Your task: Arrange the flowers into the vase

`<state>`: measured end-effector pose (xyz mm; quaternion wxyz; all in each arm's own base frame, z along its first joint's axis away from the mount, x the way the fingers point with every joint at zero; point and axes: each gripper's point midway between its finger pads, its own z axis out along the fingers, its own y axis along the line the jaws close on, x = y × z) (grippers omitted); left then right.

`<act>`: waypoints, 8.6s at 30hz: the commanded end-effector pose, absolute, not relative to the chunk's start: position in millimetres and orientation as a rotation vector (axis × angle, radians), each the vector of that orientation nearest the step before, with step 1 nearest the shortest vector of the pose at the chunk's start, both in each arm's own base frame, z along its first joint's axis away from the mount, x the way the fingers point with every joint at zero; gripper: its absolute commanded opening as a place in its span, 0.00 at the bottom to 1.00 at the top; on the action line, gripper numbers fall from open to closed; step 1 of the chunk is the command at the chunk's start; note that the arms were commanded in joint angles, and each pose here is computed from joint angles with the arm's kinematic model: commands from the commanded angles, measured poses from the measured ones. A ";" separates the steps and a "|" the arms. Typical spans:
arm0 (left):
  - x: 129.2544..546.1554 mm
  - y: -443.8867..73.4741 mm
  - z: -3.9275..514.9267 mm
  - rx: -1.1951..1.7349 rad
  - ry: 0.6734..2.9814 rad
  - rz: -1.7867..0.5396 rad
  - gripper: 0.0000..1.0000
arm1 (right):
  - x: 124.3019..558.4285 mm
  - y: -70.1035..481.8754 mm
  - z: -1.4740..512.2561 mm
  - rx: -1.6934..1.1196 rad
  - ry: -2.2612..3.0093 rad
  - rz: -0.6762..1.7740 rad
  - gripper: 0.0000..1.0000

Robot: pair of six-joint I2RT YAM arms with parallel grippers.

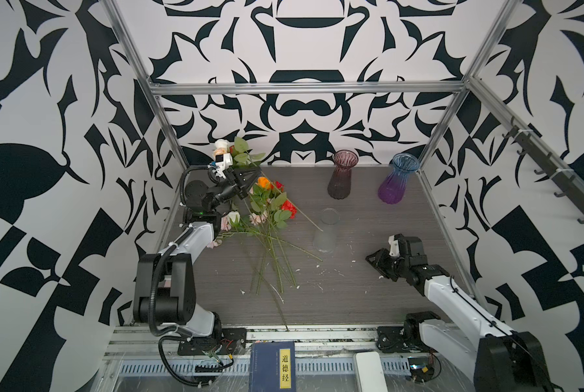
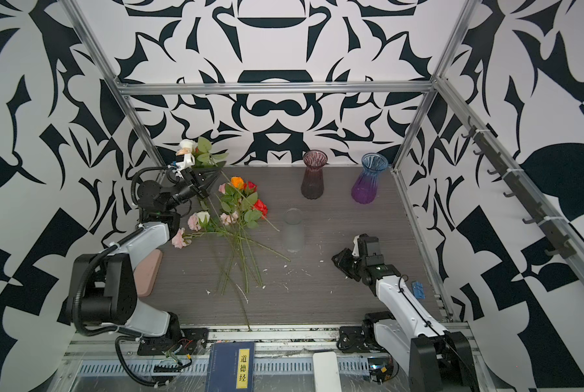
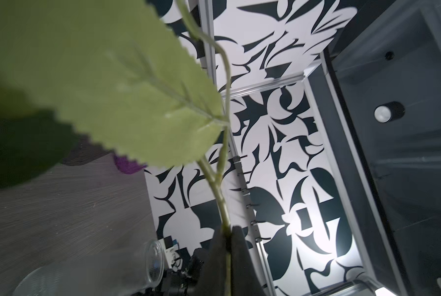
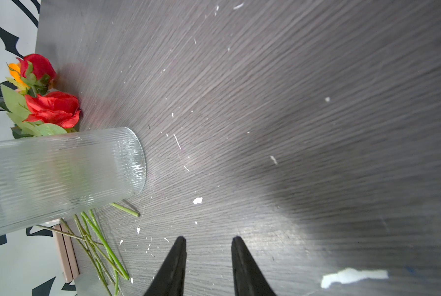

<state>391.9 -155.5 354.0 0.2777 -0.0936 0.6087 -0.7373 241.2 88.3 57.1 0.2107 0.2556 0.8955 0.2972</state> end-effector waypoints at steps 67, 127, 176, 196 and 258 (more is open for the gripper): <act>333.9 -293.8 486.6 0.403 1.528 -0.854 0.00 | 248.3 92.8 59.0 0.684 2.481 0.862 0.34; 272.1 -267.3 395.8 0.499 1.844 -0.733 0.80 | 246.3 91.3 60.4 0.688 2.476 0.854 0.34; 321.8 -56.6 61.7 -0.494 2.702 -0.309 0.33 | 248.9 92.4 52.3 0.704 2.511 0.849 0.34; 339.4 -55.6 56.5 -0.587 2.669 -0.492 0.12 | 248.7 92.0 51.4 0.708 2.515 0.845 0.34; 322.4 -339.7 585.6 0.597 1.274 -0.623 0.00 | 246.3 90.2 59.9 0.699 2.474 0.847 0.34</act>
